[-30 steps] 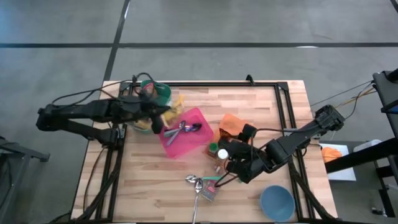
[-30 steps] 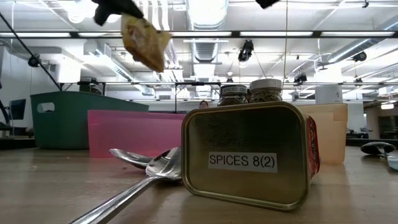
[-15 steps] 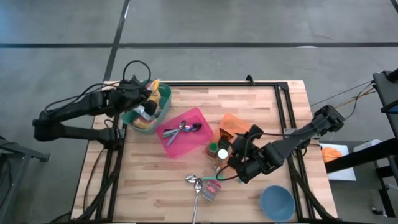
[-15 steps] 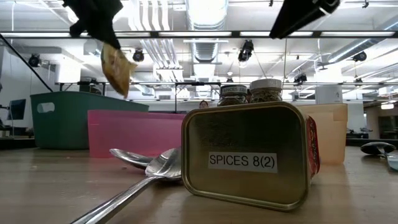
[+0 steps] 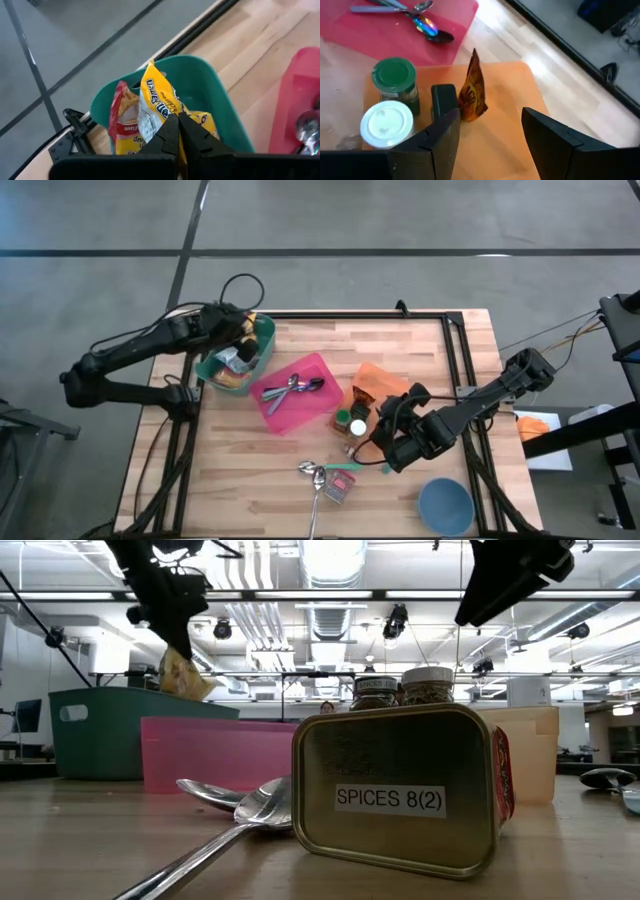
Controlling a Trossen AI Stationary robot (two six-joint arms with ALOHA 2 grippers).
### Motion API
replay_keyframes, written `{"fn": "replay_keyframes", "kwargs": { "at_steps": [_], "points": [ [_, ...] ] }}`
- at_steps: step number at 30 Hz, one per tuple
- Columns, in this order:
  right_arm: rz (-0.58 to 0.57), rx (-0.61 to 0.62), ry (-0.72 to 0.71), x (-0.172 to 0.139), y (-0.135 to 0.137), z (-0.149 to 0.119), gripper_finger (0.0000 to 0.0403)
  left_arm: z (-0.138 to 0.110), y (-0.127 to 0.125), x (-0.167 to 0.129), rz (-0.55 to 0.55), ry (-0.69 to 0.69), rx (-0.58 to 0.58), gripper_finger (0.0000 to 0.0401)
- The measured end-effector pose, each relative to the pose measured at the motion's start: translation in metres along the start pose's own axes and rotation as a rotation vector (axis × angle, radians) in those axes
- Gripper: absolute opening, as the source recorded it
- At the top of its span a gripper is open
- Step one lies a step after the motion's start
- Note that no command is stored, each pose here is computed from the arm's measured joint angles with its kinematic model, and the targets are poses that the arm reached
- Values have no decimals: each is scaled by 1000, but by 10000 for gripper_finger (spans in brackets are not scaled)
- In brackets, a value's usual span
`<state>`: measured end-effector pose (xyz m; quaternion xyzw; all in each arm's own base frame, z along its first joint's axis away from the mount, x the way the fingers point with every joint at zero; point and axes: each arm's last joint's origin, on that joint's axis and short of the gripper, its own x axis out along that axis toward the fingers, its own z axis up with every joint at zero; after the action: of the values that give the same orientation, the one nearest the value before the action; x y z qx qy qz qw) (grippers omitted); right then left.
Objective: Pick & Place Food Item
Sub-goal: Put the yellow noodle pack into the green bin
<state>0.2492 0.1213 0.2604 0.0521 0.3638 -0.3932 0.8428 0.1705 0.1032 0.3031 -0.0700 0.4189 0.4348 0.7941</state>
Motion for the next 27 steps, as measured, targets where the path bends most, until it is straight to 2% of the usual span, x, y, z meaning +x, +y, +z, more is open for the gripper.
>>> {"fn": "replay_keyframes", "kwargs": {
  "at_steps": [6,13,22,27],
  "points": [
    [30,-14,57,0,1,-1,210,2,-4,16,-48,67,75,0],
    [30,-27,61,1,1,-4,210,4,-5,33,-34,124,125,0],
    [34,-31,62,6,3,-10,210,6,-1,57,-2,175,119,0],
    [31,-33,65,10,3,-15,210,-3,-2,72,0,167,115,0]
  ]
}}
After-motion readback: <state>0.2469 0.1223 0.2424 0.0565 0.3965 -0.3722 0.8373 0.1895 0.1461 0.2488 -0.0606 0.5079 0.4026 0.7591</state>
